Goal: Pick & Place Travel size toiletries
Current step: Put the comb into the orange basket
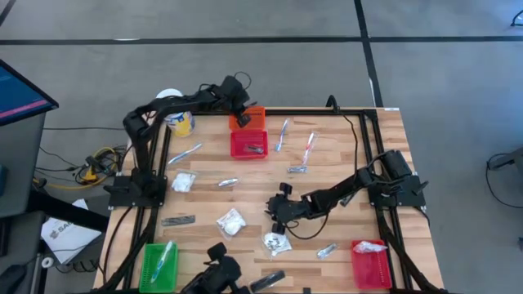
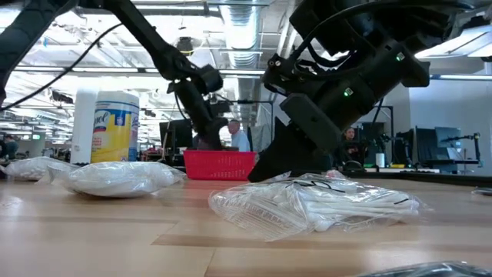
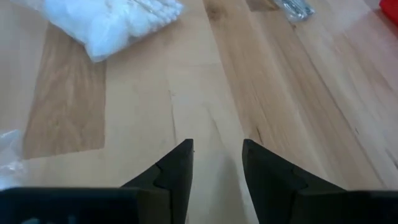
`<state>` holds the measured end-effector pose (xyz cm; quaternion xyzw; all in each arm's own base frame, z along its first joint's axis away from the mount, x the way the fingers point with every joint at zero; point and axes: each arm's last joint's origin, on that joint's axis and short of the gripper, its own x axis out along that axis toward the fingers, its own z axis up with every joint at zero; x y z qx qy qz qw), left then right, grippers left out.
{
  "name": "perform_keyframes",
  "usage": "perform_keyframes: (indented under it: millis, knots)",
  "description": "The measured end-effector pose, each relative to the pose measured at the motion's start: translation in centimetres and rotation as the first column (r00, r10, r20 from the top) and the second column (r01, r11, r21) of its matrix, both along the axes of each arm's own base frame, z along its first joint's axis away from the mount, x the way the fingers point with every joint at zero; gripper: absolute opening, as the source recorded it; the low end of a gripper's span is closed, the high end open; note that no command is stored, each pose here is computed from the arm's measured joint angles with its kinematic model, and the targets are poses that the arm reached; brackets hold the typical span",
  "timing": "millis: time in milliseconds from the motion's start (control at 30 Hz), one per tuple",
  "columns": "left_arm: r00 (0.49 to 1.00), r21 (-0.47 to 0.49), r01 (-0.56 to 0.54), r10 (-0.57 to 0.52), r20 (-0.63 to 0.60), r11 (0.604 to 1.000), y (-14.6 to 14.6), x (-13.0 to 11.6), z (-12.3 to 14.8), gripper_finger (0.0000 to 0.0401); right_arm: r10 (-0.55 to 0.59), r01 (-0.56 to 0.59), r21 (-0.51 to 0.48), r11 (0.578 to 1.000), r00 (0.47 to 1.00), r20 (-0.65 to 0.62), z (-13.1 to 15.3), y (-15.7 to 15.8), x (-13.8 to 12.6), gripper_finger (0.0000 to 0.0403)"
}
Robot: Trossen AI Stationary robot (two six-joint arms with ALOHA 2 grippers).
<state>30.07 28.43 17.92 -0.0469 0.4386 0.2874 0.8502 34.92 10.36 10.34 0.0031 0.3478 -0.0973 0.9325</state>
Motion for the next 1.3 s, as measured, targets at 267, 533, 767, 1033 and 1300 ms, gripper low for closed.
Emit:
perform_keyframes:
  millis: [267,533,767,1033,1300]
  knots:
    - [1.0,-0.007,0.01,-0.01,-0.003,1.0,-0.1,0.2,-0.4,0.0003,-0.004,0.004,0.001,1.0,1.0,-0.002,0.0,-0.1,0.0,0.0125]
    - [1.0,0.045,0.01,-0.01,-0.001,0.999,-1.0,0.7,0.9,0.0002,-0.004,0.004,0.001,1.0,1.0,-0.002,0.0,-0.1,0.0,0.0125]
    - [0.996,0.101,0.08,-0.083,0.021,0.992,-3.0,1.3,3.4,0.0002,-0.004,0.004,-0.002,1.0,1.0,-0.01,-0.1,-0.1,-0.1,0.0125]
    - [0.994,0.07,0.11,-0.108,-0.024,0.991,-4.2,0.6,2.0,0.0002,-0.004,0.004,-0.002,1.0,1.0,-0.01,-0.1,-0.1,-0.1,0.0126]
    - [0.994,0.051,0.087,-0.084,-0.063,0.995,-4.3,-0.3,0.6,0.001,-0.005,0.005,-0.002,1.0,1.0,-0.009,-0.1,-0.1,0.0,0.0123]
